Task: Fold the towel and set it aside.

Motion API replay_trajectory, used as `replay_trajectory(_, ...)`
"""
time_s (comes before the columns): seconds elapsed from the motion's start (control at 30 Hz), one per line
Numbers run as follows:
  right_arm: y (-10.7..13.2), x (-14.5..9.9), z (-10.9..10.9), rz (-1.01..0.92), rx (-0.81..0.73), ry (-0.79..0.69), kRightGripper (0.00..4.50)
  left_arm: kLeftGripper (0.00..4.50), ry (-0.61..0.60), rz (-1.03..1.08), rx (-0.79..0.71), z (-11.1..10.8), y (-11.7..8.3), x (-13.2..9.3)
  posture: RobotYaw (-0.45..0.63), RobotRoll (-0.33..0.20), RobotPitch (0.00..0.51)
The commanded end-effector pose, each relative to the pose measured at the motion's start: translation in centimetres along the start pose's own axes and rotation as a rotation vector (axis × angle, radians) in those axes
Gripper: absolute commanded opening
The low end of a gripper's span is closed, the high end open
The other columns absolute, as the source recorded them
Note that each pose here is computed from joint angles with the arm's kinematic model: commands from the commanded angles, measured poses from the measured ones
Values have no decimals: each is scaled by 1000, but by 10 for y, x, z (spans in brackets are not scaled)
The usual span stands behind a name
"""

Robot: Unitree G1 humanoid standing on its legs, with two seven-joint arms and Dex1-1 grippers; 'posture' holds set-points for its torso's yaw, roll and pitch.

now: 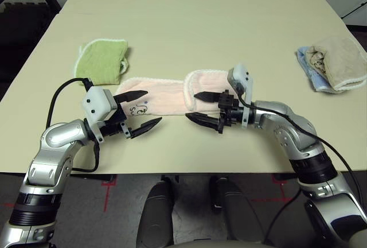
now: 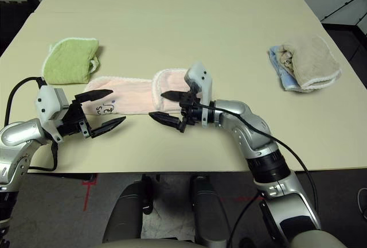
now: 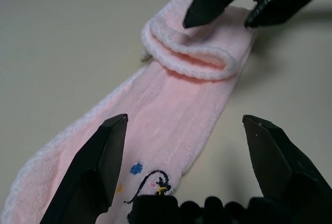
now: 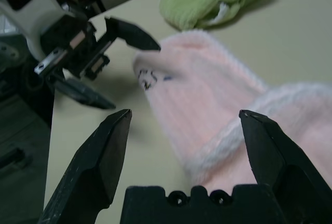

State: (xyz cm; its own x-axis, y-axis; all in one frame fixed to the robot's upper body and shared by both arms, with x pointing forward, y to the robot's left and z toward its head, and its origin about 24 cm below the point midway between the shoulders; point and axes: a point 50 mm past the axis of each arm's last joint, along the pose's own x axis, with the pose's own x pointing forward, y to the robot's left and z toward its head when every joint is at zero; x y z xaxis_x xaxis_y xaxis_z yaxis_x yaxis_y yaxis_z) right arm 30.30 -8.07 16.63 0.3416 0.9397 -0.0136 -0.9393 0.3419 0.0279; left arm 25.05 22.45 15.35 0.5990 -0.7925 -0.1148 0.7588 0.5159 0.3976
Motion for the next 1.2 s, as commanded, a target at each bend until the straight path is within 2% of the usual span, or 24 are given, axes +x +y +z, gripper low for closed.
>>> replay_trajectory(0.03, -15, 0, 13, -75, 5, -61, 4491, 4500, 13, -2, 2, -1, -2, -2, -48, 0, 194)
replay_trajectory(0.13, -30, 6, 13, -157, -18, -60, 4491, 4500, 13, -4, 1, -1, -2, -2, -51, 0, 194)
replay_trajectory(0.23, -38, 12, 1, -197, -33, 0, 4491, 4500, 11, -6, 2, 0, -1, 0, -44, 0, 196)
replay_trajectory(0.53, -37, 16, -35, -190, -3, 120, 4491, 4500, 24, 1, -1, 0, -4, -6, -19, 0, 203)
replay_trajectory(0.7, -36, 18, -26, -197, -7, 51, 4491, 4500, 26, 3, -3, 1, -4, -7, -22, 0, 206)
replay_trajectory(0.8, -35, 12, -15, -182, -8, -2, 4491, 4500, 24, 6, -2, 1, -3, -7, -28, 0, 207)
replay_trajectory(0.87, -31, 5, -14, -167, -5, 6, 4491, 4500, 22, 14, -2, 2, -1, -7, -33, 0, 205)
replay_trajectory(1.07, -21, -11, -36, -148, 36, 105, 4491, 4500, -5, 56, -17, 4, 2, -6, -25, 0, 202)
replay_trajectory(1.2, -23, -13, -48, -159, 24, 157, 4491, 4500, -41, 122, -62, 10, 7, -5, -16, 0, 198)
